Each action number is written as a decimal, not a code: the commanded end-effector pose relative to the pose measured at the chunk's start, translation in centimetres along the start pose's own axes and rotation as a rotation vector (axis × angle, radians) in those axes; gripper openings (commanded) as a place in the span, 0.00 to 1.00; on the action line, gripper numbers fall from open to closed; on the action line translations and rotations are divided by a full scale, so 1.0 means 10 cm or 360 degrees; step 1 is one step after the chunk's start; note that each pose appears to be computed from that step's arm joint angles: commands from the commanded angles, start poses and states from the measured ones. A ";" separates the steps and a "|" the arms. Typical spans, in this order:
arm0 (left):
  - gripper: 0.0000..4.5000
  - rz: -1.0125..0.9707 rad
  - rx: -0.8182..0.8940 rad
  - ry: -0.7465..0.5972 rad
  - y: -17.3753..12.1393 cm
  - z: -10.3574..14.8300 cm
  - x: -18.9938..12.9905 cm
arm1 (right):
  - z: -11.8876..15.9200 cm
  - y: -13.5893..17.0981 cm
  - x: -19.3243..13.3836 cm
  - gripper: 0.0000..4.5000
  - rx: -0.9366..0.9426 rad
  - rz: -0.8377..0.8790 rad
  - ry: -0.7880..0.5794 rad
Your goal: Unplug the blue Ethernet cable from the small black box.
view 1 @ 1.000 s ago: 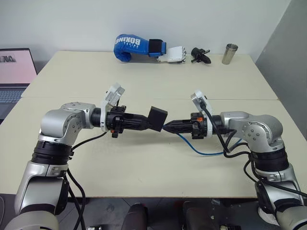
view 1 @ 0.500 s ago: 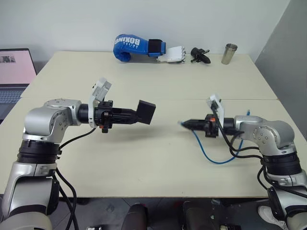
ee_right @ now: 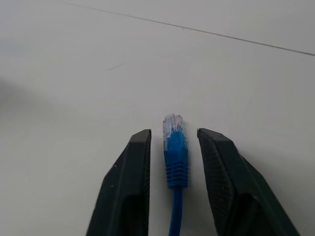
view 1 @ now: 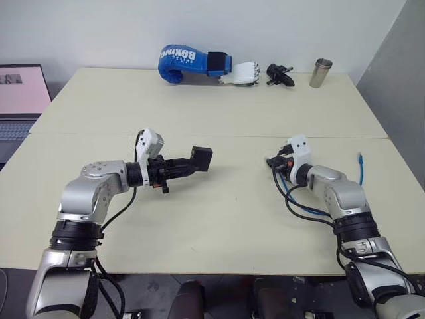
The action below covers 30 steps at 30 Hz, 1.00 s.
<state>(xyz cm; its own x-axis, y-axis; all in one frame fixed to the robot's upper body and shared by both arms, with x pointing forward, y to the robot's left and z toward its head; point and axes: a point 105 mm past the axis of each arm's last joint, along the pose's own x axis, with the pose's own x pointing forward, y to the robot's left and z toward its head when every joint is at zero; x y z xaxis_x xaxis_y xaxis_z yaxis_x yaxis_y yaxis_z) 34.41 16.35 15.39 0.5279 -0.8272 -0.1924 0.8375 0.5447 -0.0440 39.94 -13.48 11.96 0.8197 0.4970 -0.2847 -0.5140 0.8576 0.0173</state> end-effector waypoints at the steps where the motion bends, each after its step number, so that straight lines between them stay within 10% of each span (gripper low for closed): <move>1: 0.17 0.0332 0.0185 -0.0155 0.26 0.18 -0.08 | 0.38 0.16 -0.17 0.58 -0.0101 0.0137 -0.0192; 10: 0.17 0.1239 0.0379 -0.0206 0.88 -0.23 -0.32 | 0.58 1.23 -0.35 0.76 -0.0429 0.0761 -0.0332; 25: 0.17 0.1381 0.0019 -0.0033 1.00 -0.96 -0.30 | 0.50 1.37 -0.30 0.76 -0.0517 0.0797 -0.0276; 30: 0.48 0.1369 -0.0035 0.0012 1.00 -1.04 -0.32 | 0.51 1.35 -0.31 0.76 -0.0522 0.0791 -0.0278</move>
<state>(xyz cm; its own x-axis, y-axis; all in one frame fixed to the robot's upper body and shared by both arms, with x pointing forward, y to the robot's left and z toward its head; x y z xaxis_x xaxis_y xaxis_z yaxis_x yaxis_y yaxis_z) 40.51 25.34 8.16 0.9879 -0.1375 -0.0713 0.1455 0.9817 0.1232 32.00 -2.80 16.27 0.4777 0.8549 -0.2023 -0.8778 0.4550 -0.1500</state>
